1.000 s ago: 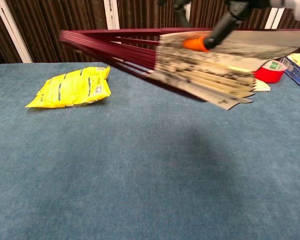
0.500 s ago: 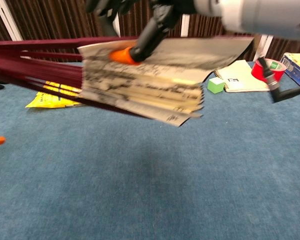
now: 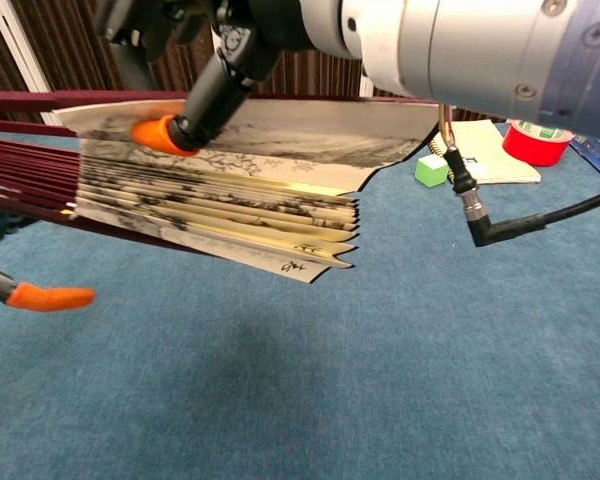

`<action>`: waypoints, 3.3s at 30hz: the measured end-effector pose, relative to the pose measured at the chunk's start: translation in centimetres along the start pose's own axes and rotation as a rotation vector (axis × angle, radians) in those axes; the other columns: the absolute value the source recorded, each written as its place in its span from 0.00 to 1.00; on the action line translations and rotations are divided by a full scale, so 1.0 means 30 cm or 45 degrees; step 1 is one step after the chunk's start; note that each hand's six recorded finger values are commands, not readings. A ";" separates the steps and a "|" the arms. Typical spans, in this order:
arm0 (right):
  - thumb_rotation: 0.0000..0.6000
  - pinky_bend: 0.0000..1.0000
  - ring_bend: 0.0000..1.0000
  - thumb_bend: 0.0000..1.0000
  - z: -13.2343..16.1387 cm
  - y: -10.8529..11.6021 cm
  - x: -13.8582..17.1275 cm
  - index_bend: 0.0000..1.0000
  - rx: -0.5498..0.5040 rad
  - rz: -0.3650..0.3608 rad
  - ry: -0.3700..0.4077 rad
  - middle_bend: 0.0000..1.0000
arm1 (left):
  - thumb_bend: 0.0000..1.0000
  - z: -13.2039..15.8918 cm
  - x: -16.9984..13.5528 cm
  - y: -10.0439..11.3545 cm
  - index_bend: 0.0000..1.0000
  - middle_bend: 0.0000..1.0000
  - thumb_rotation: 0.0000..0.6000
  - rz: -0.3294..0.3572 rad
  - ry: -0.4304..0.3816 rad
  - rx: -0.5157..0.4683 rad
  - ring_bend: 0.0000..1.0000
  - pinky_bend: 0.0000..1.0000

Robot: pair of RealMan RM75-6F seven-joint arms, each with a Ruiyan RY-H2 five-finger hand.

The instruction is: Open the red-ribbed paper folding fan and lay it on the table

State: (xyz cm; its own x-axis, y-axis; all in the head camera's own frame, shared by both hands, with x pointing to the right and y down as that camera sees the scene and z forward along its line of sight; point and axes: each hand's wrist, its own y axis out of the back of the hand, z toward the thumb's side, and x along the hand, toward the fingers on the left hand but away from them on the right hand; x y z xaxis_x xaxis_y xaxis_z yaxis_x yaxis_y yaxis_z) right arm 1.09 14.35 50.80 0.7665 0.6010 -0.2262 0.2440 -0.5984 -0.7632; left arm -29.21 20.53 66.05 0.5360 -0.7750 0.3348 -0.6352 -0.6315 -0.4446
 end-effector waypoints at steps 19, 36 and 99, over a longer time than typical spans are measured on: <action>1.00 0.16 0.21 0.47 0.057 -0.001 0.022 0.73 -0.047 0.012 0.034 0.16 | 0.44 0.060 0.083 -0.135 0.40 0.16 1.00 0.036 -0.159 -0.139 0.00 0.15; 1.00 0.16 0.21 0.47 -0.011 0.075 0.060 0.73 -0.094 -0.043 -0.038 0.16 | 0.56 0.031 0.102 -0.038 0.72 0.43 1.00 0.193 -0.121 -0.070 0.04 0.25; 1.00 0.16 0.21 0.50 0.024 -0.043 0.068 0.73 -0.081 -0.036 -0.007 0.16 | 0.44 0.074 0.159 -0.186 0.66 0.28 1.00 -0.171 -0.093 -0.511 0.00 0.16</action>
State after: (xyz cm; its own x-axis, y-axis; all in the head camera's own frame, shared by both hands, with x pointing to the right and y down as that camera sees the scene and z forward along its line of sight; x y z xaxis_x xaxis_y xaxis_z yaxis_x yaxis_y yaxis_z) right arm 1.93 16.73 50.89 0.7555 0.6212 -0.2082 0.3032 -0.6132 -0.7294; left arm -21.87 20.42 68.27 0.6574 -0.6906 0.3015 -0.7155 -0.6976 -0.0377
